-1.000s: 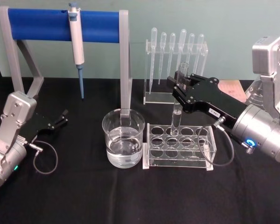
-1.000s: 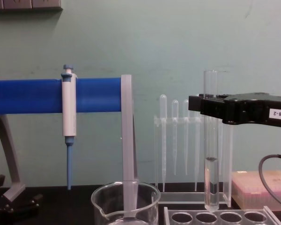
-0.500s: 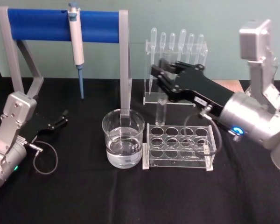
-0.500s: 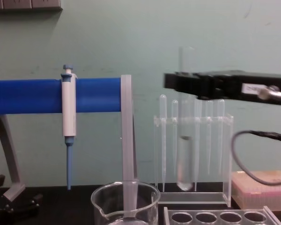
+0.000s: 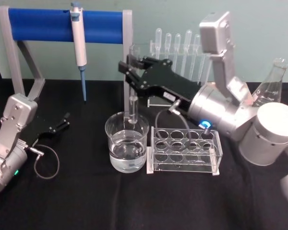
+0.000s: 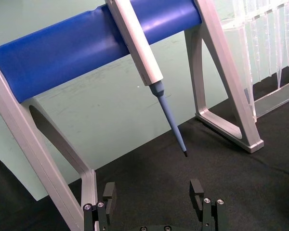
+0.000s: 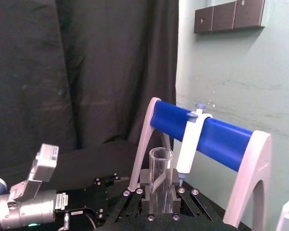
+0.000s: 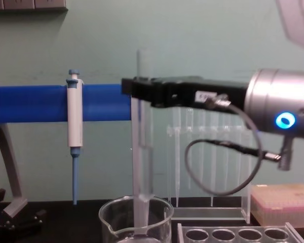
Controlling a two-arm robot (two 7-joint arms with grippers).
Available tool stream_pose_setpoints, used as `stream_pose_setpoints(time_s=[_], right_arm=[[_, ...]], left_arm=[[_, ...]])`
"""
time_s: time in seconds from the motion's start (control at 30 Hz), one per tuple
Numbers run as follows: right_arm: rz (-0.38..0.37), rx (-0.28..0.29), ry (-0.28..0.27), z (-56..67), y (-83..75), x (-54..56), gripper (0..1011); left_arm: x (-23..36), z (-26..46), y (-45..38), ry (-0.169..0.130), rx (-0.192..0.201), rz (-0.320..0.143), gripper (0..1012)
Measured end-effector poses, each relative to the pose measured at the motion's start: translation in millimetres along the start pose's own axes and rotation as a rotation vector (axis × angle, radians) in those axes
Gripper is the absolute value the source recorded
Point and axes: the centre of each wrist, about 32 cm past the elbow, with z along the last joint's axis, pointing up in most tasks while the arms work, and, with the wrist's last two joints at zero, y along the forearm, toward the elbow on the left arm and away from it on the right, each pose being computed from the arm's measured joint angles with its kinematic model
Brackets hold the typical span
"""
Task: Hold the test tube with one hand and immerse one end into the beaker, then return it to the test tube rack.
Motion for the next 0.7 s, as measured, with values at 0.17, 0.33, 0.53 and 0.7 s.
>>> stream_pose_setpoints(time_s=[0.17, 0.33, 0.53, 0.7], right_arm=[[0.002, 0.009, 0.016, -23.6, 10.1, -0.4, 224], [0.001, 0.005, 0.026, -47.1, 11.3, -3.1, 225], [0.003, -0.023, 0.028, -72.6, 7.3, -7.1, 224], [0.006, -0.037, 0.026, -85.5, 5.4, -8.5, 224]], left_arm=[[0.0, 0.0, 0.0, 0.000, 0.000, 0.000, 1000], [0.0, 0.0, 0.0, 0.000, 0.000, 0.000, 1000], [0.0, 0.0, 0.0, 0.000, 0.000, 0.000, 1000], [0.0, 0.0, 0.0, 0.000, 0.000, 0.000, 1000]])
